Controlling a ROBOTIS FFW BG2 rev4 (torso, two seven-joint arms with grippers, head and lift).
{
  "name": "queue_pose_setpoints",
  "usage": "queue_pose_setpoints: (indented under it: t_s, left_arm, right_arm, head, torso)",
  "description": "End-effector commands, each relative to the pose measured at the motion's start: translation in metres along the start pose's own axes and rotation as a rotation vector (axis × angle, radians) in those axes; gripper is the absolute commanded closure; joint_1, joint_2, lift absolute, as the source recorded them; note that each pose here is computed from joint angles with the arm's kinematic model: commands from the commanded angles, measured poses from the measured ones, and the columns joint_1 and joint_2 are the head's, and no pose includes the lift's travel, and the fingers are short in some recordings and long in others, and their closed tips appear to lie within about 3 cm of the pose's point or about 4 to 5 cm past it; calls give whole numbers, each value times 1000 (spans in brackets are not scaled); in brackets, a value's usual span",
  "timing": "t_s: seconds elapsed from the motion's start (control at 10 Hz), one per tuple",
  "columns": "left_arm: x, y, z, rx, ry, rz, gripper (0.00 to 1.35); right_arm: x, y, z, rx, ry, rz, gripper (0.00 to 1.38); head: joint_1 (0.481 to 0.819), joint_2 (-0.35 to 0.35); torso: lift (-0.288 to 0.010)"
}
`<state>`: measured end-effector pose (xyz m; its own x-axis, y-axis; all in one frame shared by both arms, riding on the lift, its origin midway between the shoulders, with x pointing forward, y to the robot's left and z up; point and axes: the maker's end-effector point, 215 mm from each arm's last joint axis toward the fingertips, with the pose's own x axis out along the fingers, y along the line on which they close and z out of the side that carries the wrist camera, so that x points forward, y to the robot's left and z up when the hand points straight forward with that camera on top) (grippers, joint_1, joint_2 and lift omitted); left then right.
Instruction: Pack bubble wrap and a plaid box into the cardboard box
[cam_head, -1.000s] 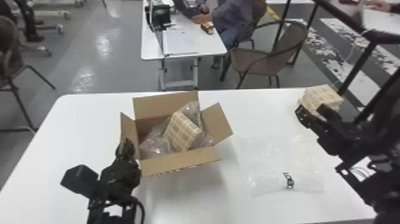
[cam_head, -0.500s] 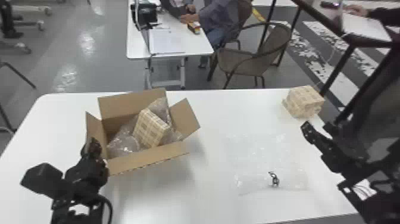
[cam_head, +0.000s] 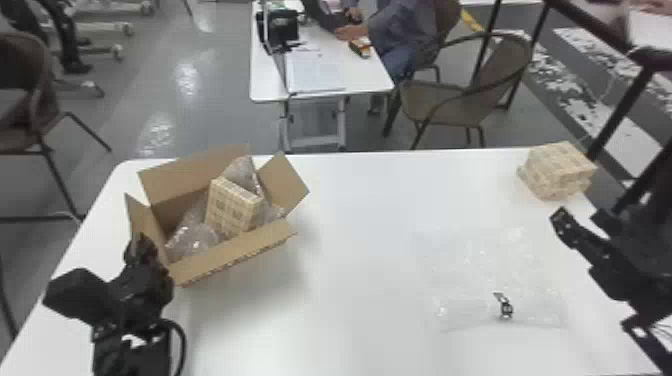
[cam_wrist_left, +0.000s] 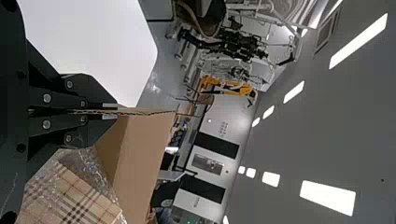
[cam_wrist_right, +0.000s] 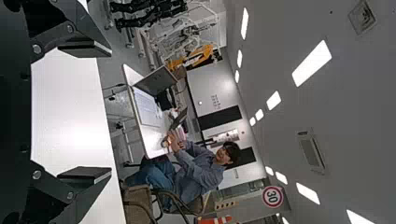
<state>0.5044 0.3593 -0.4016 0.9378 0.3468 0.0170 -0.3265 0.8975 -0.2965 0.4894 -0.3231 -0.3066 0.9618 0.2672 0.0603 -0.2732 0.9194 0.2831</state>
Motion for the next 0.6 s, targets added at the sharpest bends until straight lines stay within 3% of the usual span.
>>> queue_pose_setpoints:
  t_s: [0.0, 0.2, 0.5]
  left_arm:
    - [5, 14, 1, 2, 1, 31, 1165]
    - [4, 26, 1, 5, -7, 79, 1165]
    - [3, 71, 21, 78, -71, 221, 1165]
  right_arm:
    - [1, 0, 3, -19, -6, 0, 372]
    - [-6, -9, 11, -135, -38, -23, 372]
    - [-12, -14, -3, -114, -27, -33, 372]
  head:
    - [695, 33]
    - [695, 58]
    - [695, 73]
  torso:
    - [-72]
    - [-72]
    - [-72]
